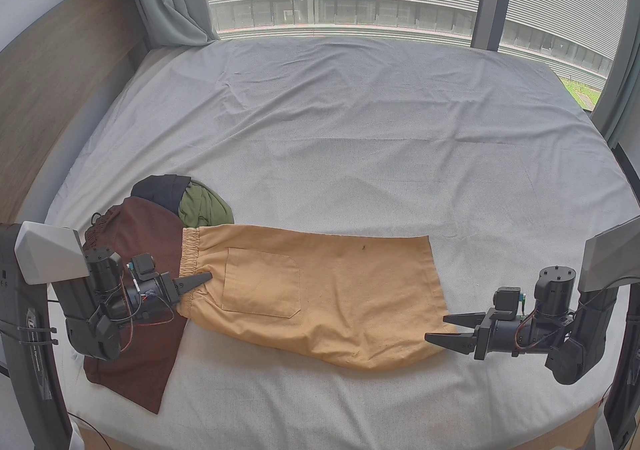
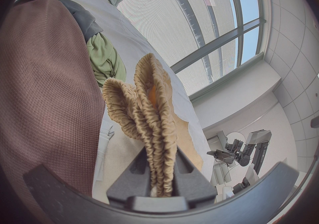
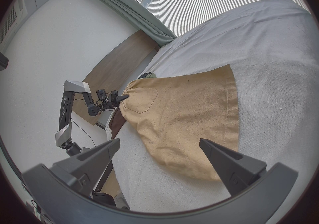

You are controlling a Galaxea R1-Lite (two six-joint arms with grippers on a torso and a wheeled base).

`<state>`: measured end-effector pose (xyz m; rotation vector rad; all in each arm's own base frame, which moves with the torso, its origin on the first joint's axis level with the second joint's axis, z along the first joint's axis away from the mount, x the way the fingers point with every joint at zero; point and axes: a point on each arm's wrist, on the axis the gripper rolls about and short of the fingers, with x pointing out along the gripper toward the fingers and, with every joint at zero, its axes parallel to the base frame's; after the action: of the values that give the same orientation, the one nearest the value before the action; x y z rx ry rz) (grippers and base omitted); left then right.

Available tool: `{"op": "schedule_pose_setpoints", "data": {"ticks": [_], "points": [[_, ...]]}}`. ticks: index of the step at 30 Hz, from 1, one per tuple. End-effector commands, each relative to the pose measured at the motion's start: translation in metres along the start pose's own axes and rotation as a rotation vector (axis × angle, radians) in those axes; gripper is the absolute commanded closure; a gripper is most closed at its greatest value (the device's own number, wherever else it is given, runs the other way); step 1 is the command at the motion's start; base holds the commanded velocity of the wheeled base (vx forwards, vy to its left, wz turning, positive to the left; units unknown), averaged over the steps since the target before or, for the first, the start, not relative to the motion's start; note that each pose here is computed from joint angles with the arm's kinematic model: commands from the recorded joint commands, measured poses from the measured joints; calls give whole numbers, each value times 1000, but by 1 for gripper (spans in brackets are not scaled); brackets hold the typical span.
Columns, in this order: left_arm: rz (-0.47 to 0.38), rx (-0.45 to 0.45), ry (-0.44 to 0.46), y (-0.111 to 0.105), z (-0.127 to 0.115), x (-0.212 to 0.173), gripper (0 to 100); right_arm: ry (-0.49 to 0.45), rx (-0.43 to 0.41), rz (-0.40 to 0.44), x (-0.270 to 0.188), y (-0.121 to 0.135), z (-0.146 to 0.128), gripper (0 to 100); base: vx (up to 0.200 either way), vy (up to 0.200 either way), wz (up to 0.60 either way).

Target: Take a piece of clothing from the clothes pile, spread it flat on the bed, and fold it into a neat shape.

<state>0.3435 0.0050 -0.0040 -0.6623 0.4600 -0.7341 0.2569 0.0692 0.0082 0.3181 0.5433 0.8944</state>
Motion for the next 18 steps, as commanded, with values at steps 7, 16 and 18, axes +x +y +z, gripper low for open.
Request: {"op": "schedule_pose_setpoints", "data": {"ticks": [7, 16, 18], "points": [[-3, 1, -8, 5, 5, -9, 100, 1, 1, 0, 0, 0, 0, 0, 0, 0, 0], [-18, 14, -7, -2, 7, -8, 100, 2, 1, 2, 0, 1, 0, 0, 0, 0, 0], [-31, 21, -5, -11, 9, -8, 100, 3, -1, 3, 0, 1, 0, 0, 0, 0, 0]]}}
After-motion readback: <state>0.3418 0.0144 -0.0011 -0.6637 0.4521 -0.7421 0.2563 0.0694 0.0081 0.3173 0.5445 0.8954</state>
